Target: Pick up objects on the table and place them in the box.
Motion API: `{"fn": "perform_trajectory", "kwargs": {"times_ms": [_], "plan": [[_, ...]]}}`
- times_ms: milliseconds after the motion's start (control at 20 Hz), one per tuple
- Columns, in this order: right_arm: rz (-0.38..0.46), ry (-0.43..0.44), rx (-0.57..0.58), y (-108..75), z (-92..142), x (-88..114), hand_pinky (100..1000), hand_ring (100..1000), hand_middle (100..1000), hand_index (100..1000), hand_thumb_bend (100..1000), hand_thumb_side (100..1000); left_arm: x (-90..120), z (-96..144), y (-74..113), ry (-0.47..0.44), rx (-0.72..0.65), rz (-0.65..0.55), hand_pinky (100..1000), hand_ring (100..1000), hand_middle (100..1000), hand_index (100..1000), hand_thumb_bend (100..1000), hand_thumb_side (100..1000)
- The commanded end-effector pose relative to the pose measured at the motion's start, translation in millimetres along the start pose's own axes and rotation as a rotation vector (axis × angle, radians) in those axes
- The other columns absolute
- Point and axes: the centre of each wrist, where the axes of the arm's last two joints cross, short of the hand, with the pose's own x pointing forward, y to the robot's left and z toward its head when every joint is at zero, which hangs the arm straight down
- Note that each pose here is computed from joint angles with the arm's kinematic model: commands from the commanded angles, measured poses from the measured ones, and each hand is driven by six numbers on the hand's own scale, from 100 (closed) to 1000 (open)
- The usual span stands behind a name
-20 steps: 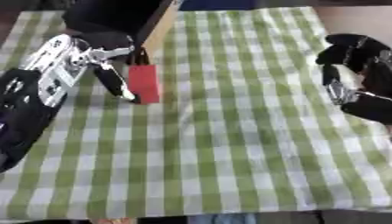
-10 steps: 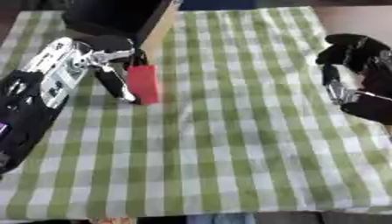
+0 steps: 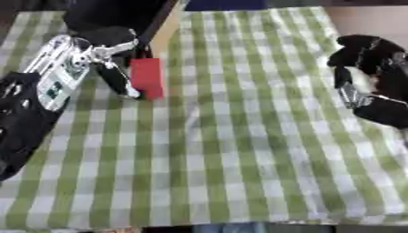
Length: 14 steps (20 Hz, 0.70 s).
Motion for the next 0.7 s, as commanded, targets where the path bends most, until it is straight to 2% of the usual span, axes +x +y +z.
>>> {"fn": "perform_trajectory", "kwargs": {"times_ms": [50,200,400,700], "plan": [[0.022,-0.013,-0.001,-7.3,-0.8,4.7,786,701,634,838,100,189,-2.8,17.0,35.3,0.01,0.093,-0.03,654,462,421,633,426,235],[0.022,-0.011,0.006,-6.8,-0.5,4.4,786,701,634,838,100,191,-7.6,26.8,54.9,0.035,0.15,-0.036,659,466,428,637,435,243],[0.019,-0.008,0.013,-5.6,-0.1,3.6,786,701,634,838,100,192,-20.1,28.7,71.3,0.123,0.256,0.005,656,466,428,638,448,252],[0.011,-0.009,0.025,-3.2,0.0,3.1,787,701,634,839,100,196,-39.5,12.4,72.9,0.268,0.356,0.055,656,478,445,657,470,260]]}}
